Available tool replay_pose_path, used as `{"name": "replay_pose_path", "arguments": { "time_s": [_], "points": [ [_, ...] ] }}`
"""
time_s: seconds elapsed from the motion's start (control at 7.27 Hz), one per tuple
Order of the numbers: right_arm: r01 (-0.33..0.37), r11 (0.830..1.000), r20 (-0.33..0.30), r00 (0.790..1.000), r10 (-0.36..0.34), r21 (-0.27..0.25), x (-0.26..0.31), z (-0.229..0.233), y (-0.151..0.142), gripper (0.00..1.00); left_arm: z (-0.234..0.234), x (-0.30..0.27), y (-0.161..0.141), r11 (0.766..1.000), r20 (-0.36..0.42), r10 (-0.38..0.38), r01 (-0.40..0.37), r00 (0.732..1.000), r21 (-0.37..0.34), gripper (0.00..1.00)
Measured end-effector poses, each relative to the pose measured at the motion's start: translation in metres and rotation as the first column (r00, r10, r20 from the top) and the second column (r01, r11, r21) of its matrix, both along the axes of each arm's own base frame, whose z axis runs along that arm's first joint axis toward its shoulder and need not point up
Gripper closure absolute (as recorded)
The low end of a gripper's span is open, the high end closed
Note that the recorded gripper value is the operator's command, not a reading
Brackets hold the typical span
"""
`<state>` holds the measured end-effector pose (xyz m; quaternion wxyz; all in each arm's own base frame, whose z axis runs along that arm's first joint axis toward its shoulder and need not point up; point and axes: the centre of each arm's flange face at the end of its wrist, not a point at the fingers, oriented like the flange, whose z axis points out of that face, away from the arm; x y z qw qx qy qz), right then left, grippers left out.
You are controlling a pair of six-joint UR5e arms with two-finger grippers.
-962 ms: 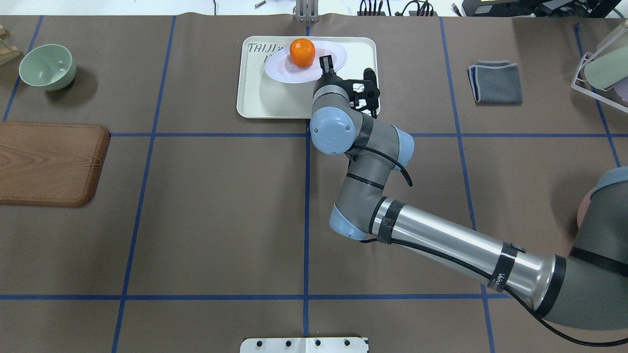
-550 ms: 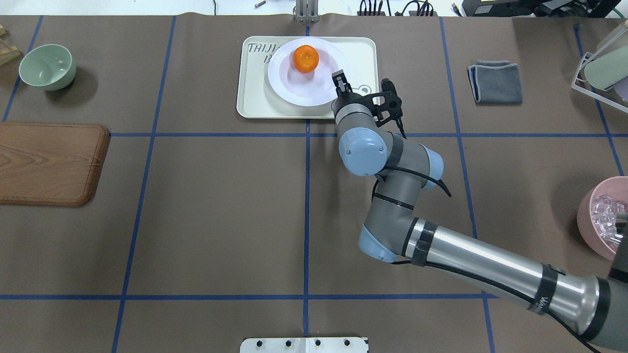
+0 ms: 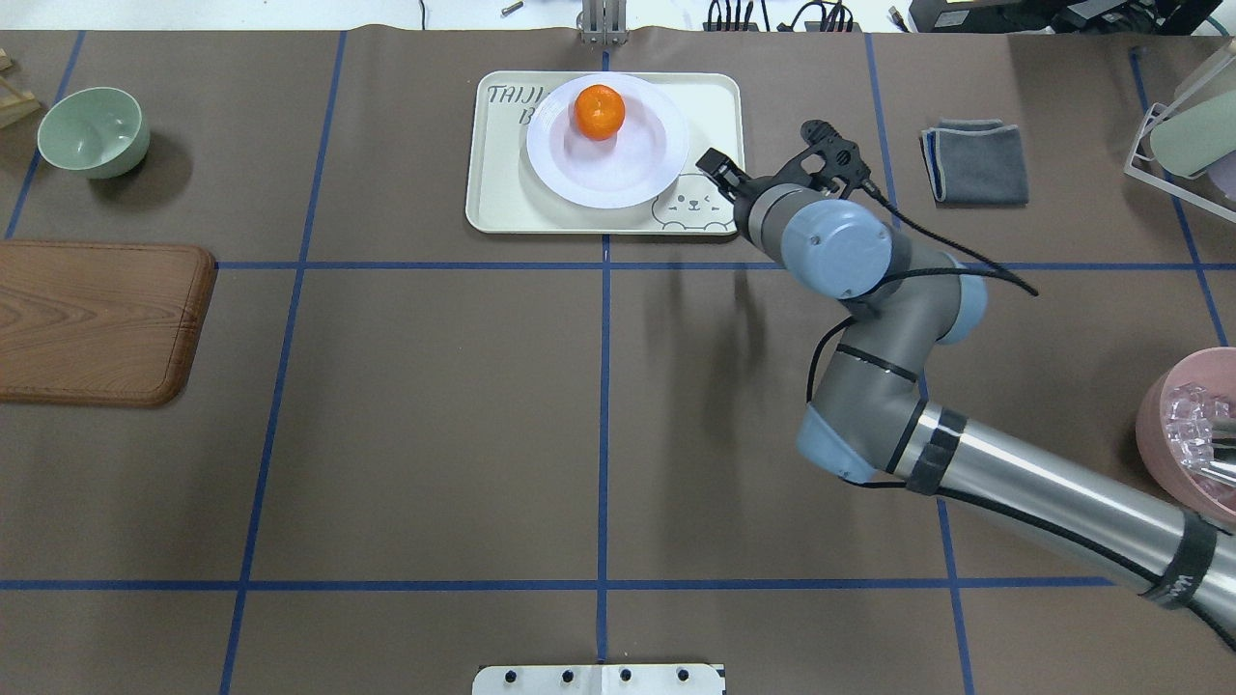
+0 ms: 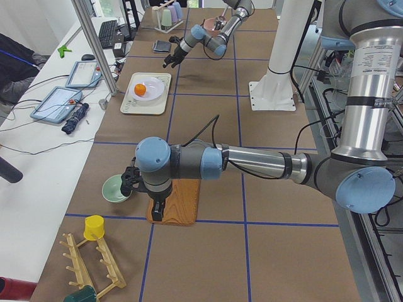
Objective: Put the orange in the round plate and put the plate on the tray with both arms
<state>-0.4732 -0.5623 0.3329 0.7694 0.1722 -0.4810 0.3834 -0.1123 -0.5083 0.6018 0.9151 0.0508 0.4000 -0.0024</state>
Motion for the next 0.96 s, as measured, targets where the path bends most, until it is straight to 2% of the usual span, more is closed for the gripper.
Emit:
{"name": "replay_pose_path", "arguments": {
  "time_s": [0.14, 0.28, 0.41, 0.55, 0.69, 0.96],
  "points": [
    [0.142, 0.99, -0.078, 0.987, -0.14, 0.014, 0.057, 0.034, -0.02, 0.0, 0.0, 0.0, 0.0, 1.0, 0.0, 0.002, -0.002, 1.0, 0.002, 0.01],
    [0.279, 0.96, -0.155, 0.95, -0.271, 0.027, 0.123, 0.074, -0.036, 0.0, 0.0, 0.001, 0.0, 1.0, -0.001, 0.004, -0.004, 1.0, 0.004, 0.01],
    [0.402, 0.915, -0.229, 0.895, -0.382, 0.045, 0.194, 0.119, -0.043, 0.0, 0.0, 0.001, 0.0, 1.0, -0.001, 0.004, -0.004, 1.0, 0.005, 0.01],
    [0.495, 0.867, -0.293, 0.84, -0.458, 0.063, 0.264, 0.162, -0.041, 0.0, 0.0, 0.001, 0.0, 1.0, 0.0, 0.005, -0.005, 1.0, 0.006, 0.01],
    [0.555, 0.829, -0.345, 0.793, -0.501, 0.071, 0.331, 0.204, -0.033, 0.0, 0.0, 0.001, 0.0, 1.0, 0.001, 0.005, -0.005, 1.0, 0.006, 0.01],
    [0.642, 0.765, -0.439, 0.699, -0.564, 0.039, 0.43, 0.258, -0.014, 0.0, 0.0, 0.001, 0.0, 1.0, 0.002, 0.006, -0.006, 1.0, 0.007, 0.01]
  ]
}}
